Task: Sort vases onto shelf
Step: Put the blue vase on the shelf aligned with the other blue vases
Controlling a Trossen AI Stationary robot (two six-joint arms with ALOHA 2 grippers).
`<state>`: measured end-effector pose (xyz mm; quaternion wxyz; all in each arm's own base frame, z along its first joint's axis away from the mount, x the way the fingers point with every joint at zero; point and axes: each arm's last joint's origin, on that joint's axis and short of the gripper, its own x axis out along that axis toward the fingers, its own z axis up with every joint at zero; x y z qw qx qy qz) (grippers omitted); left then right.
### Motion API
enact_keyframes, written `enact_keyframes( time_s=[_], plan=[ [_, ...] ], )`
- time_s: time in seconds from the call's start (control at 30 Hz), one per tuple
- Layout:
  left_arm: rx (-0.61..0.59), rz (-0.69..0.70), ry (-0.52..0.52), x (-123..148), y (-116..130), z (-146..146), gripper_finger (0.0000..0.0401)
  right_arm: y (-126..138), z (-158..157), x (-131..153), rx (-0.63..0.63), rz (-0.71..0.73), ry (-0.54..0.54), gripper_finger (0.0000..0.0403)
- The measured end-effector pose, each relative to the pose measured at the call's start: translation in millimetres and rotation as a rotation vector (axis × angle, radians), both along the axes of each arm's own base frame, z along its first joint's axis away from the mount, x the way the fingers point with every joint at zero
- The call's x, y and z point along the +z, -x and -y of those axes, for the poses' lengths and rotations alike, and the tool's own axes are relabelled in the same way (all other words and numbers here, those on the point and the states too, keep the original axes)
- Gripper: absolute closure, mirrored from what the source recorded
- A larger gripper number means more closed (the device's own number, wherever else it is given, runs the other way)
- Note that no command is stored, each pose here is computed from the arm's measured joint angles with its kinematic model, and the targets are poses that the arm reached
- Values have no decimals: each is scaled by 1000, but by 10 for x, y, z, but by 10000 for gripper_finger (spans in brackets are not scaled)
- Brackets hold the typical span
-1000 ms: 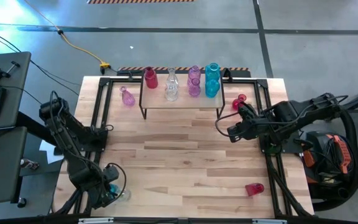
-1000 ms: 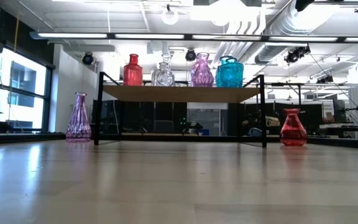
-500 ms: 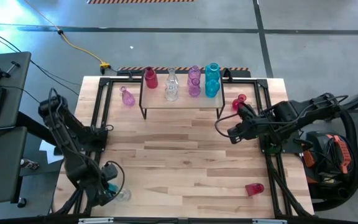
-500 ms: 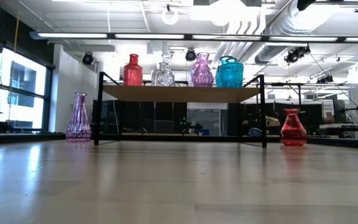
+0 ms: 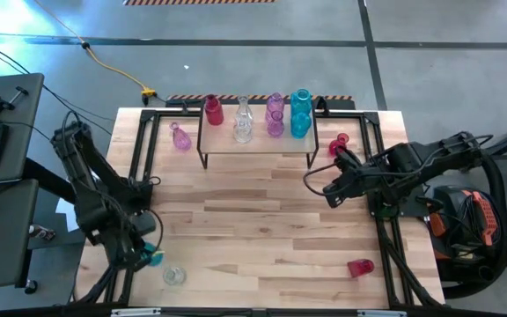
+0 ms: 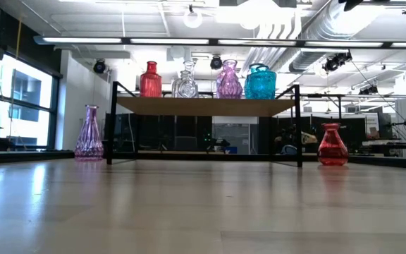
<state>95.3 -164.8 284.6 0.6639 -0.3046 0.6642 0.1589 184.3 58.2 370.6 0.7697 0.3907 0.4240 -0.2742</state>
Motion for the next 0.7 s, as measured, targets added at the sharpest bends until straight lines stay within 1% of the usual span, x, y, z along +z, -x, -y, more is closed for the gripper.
enact_keyframes(
  time_s=[0.2, 0.33, 0.43, 0.53, 0.7],
  plan=[
    [42, 86, 9, 144, 86, -210, 387, -22, -7, 12, 51, 21, 23, 259],
    [87, 180, 25, 238, 85, -368, 387, -41, 7, 26, 46, 53, 90, 219],
    [112, 261, 18, 294, 61, -484, 387, -62, 20, 42, 35, 88, 157, 205],
    [128, 326, 15, 341, 17, -586, 387, -93, 30, 69, 25, 135, 230, 202],
    [142, 385, -25, 375, -81, -739, 387, -184, 24, 148, 67, 241, 338, 201]
  ],
)
